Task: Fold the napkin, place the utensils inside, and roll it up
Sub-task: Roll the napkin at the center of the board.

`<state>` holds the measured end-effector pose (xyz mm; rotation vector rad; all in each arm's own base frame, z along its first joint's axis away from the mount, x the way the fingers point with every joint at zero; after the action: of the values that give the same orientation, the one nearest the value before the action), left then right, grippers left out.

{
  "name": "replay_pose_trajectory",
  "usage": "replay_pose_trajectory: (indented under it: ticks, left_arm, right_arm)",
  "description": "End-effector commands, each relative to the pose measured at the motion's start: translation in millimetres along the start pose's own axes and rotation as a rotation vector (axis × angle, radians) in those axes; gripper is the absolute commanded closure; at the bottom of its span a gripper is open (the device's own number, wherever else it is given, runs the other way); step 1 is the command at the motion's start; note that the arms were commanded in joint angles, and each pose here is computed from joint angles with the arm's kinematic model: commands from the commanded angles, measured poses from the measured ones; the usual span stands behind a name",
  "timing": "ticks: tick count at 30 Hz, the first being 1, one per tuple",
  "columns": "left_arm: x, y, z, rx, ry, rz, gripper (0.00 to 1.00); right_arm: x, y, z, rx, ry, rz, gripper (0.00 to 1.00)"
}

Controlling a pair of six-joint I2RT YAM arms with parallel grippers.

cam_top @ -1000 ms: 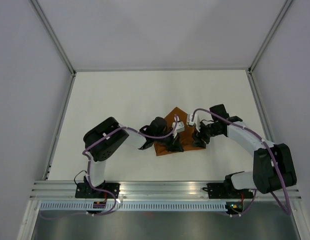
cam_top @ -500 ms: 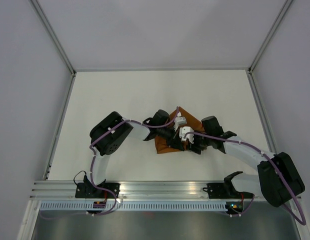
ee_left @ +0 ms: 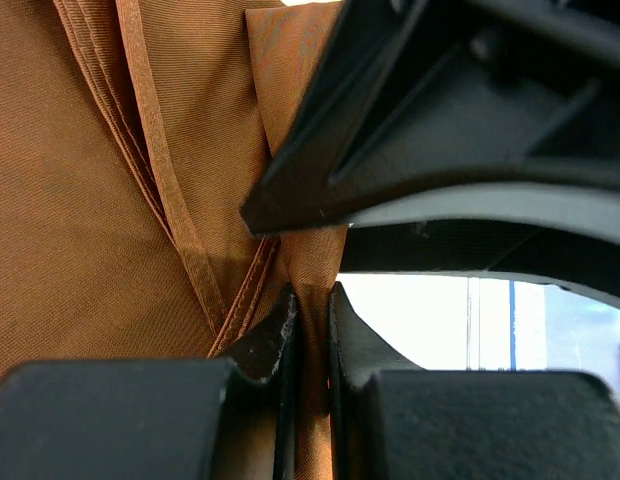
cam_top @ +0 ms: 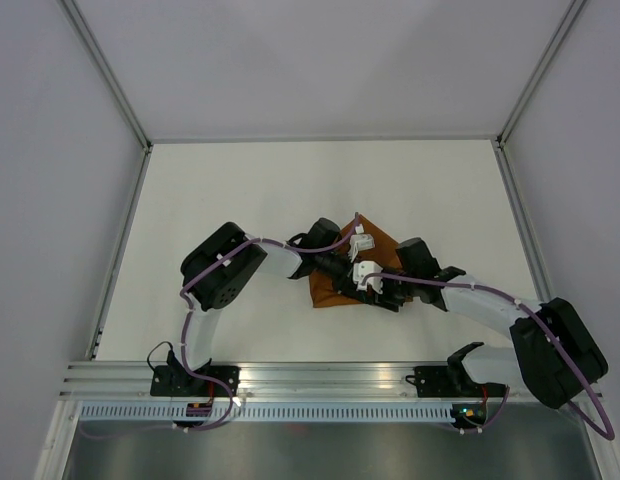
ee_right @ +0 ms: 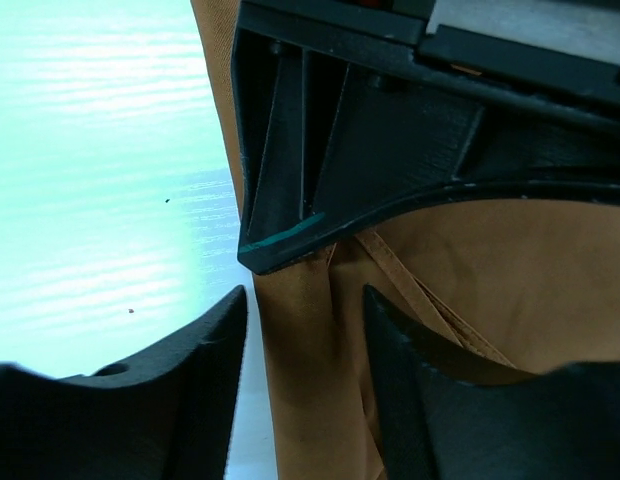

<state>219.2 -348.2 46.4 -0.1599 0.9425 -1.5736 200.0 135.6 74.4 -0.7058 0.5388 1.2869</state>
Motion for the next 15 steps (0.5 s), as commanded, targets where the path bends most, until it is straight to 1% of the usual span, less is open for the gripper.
replay_pose_trajectory:
  ticks: [1,3,6,7,10,11,12,13,14,15]
  left_arm:
    - [2.5,12.8,-42.1,-0.166,0.12,0.067,0.98]
    - [1.9,12.9,-39.9,-0.164,0.117,0.071,0.98]
    - [0.5,11.3,-35.8,-0.156,0.109,0.071,0.97]
    - [0.2,10.8,-34.8,-0.154,0.107,0.071,0.97]
    - [-2.6,7.5,-26.6,-0.139,0.085,0.072,0.92]
    - [-3.2,6.8,-24.5,-0.135,0.079,0.075,0.88]
    - [-5.0,4.8,-19.3,-0.123,0.068,0.078,0.86]
    - [-6.3,4.0,-16.8,-0.119,0.062,0.081,0.84]
    - [-8.0,4.9,-14.4,-0.116,0.054,0.098,0.77]
    - [-10.4,3.1,-9.1,-0.103,0.042,0.108,0.75]
  right_arm:
    - [5.6,-0.5,0.0,-0.012,0.003,-0.003,0.46]
    - [7.0,0.7,-1.7,-0.011,0.012,0.005,0.49]
    - [8.4,1.7,-5.1,-0.009,0.029,0.008,0.56]
    - [9.0,2.5,-6.7,-0.007,0.034,0.012,0.63]
    - [9.8,3.4,-9.2,-0.004,0.047,0.017,0.69]
    - [10.2,3.4,-9.8,-0.002,0.051,0.019,0.71]
    - [10.7,4.8,-11.6,0.003,0.058,0.025,0.75]
    - [11.0,4.2,-11.1,0.003,0.057,0.026,0.77]
    - [11.2,4.5,-11.6,0.003,0.059,0.028,0.79]
    - [11.5,5.8,-13.0,0.008,0.065,0.035,0.82]
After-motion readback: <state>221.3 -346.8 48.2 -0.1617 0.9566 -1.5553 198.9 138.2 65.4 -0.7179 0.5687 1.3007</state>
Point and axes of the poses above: each gripper's point midway between its finger pads, its own x axis out along the fingers, its own y axis along the line the jaws close on, z = x × y, the point moved 7 cm from there along -x, back along the fingers, and after that the axes turned 1 degree about x, right-handed, at the moved point
